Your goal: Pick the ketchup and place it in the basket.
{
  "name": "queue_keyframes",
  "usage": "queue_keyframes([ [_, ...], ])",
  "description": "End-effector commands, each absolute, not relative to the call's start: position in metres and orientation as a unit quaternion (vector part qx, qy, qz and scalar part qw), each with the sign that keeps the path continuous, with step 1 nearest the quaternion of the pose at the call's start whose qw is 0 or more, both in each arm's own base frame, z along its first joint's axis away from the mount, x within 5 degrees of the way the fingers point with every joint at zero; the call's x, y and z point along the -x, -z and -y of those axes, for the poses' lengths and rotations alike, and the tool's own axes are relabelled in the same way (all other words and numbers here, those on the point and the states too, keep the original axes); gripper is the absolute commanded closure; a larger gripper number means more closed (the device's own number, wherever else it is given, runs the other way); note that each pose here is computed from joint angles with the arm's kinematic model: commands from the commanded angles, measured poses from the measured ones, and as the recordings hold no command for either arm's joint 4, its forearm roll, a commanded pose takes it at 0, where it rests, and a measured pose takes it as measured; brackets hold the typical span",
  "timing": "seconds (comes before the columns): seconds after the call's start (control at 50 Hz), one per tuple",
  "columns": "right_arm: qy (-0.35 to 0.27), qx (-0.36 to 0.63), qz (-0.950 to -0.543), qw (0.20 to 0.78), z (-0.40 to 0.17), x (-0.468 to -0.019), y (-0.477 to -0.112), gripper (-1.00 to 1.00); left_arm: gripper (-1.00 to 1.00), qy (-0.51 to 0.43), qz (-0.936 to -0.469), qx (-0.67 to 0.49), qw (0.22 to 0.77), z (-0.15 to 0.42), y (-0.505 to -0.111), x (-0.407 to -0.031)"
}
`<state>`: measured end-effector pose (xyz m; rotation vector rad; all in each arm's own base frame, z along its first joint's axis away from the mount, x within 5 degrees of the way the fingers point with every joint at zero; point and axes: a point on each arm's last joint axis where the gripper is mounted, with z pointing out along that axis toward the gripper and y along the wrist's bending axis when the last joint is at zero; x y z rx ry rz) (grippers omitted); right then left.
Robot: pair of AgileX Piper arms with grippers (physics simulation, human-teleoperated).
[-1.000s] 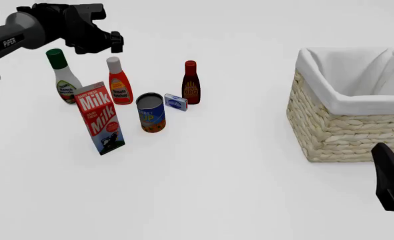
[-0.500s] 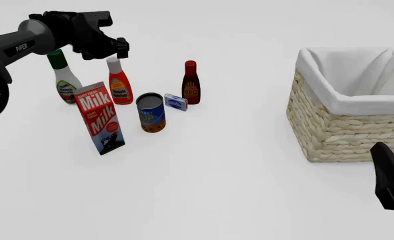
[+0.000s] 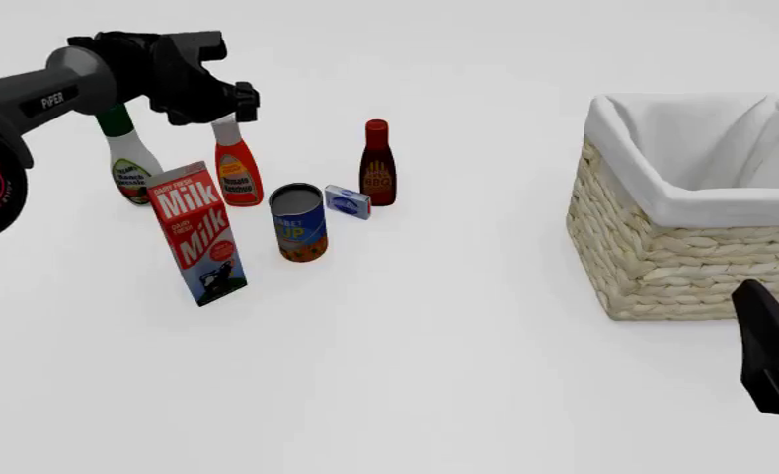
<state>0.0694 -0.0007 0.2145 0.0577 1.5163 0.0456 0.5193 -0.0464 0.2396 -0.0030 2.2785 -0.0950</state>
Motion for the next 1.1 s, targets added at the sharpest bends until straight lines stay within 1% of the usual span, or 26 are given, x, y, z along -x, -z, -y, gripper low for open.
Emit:
queue_keyframes([
  [0.02,-0.022,-0.027,-0.688,0.725,0.001,-0.069,-0.214,-1.00,-1.00,0.038,-0.909,0.003,0.416,0.046,-0.236,-0.520],
  [1.06,-0.023,-0.027,-0.688,0.725,0.001,-0.069,-0.214,-1.00,-1.00,0.039,-0.917,0.007,0.397,0.047,-0.209,-0.515],
  [1.08,-0.023,-0.027,-0.688,0.725,0.001,-0.069,-0.214,-1.00,1.00,0.039,-0.917,0.006,0.396,0.047,-0.209,-0.514],
  [1.1,-0.023,-0.027,-0.688,0.725,0.001,-0.069,-0.214,-1.00,1.00,0.040,-0.917,0.007,0.396,0.048,-0.210,-0.514],
])
